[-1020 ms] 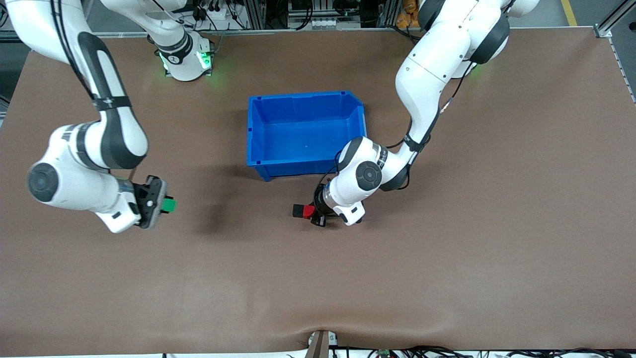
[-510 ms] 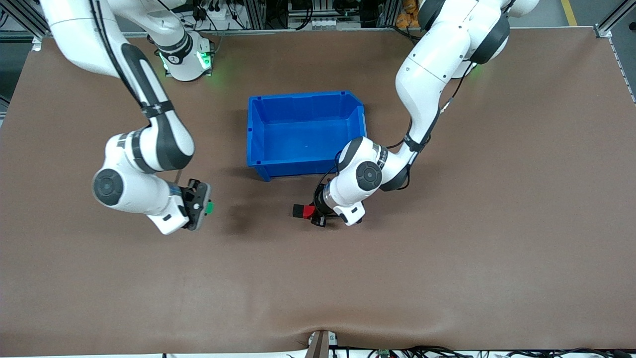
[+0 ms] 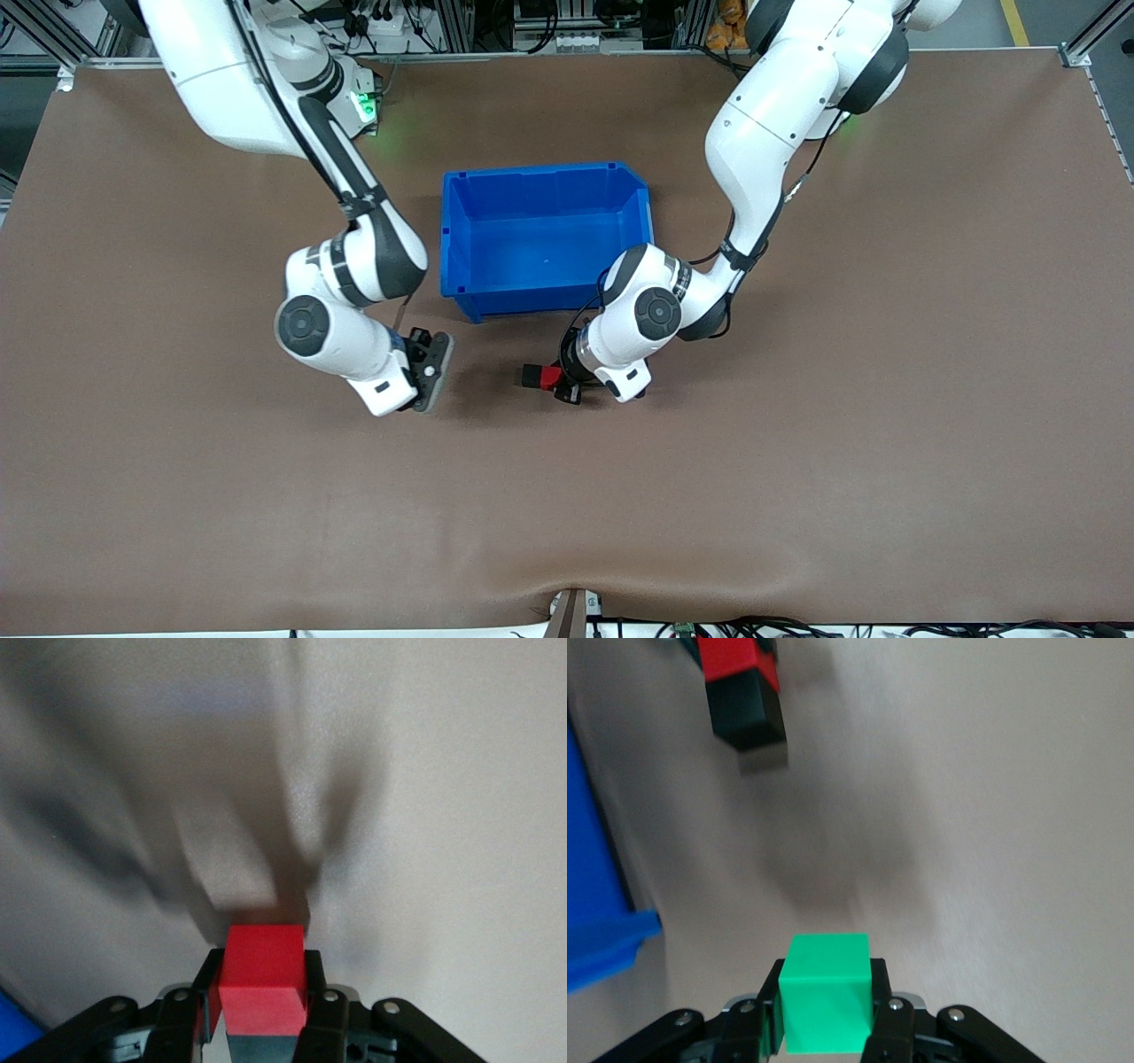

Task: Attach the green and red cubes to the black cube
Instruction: 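Carry the green cube with the right gripper toward the black cube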

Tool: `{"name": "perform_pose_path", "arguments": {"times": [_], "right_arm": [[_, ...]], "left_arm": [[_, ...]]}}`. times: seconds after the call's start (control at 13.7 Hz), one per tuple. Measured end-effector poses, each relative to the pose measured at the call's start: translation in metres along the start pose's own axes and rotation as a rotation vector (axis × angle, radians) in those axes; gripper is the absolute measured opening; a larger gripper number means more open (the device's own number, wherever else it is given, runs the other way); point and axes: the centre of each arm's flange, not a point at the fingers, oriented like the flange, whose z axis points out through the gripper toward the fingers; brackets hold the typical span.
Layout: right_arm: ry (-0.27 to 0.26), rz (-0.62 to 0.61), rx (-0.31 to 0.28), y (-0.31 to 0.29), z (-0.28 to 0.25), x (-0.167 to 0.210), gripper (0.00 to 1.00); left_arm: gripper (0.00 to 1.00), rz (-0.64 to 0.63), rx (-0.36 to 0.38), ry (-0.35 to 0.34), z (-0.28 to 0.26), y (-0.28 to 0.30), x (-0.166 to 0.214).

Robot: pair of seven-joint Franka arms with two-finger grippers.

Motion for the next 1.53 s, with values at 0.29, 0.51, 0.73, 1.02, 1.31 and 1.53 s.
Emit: {"name": "perform_pose_path", "arguments": {"times": [0.29,0.51,0.73,1.02,1.31,1.53], "right_arm": [[0.020,-0.007,-0.030,-0.021,0.012,0.032,0.39],[0.021,-0.022,-0.033,-0.031,0.023,0.043,0.39],[0.022,-0.012,-0.034,-0.040,0.032,0.052,0.39],[0.025,-0.001,-0.039,-0.045,0.042,0.057,0.39],[0.019,0.004,-0.034,-0.046,0.047,0.056,0.39],[0.011,0.009,-0.025,-0.053,0.057,0.061,0.39]], "left_arm": [[0.39,0.000,0.000,0.000,0.000,0.000,0.000],[0.39,0.000,-0.001,0.000,0.000,0.000,0.000],[0.39,0.000,-0.001,0.000,0.000,0.000,0.000],[0.39,0.000,-0.001,0.000,0.000,0.000,0.000],[0.39,0.000,-0.002,0.000,0.000,0.000,0.000],[0.39,0.000,-0.002,-0.001,0.000,0.000,0.000]]}}
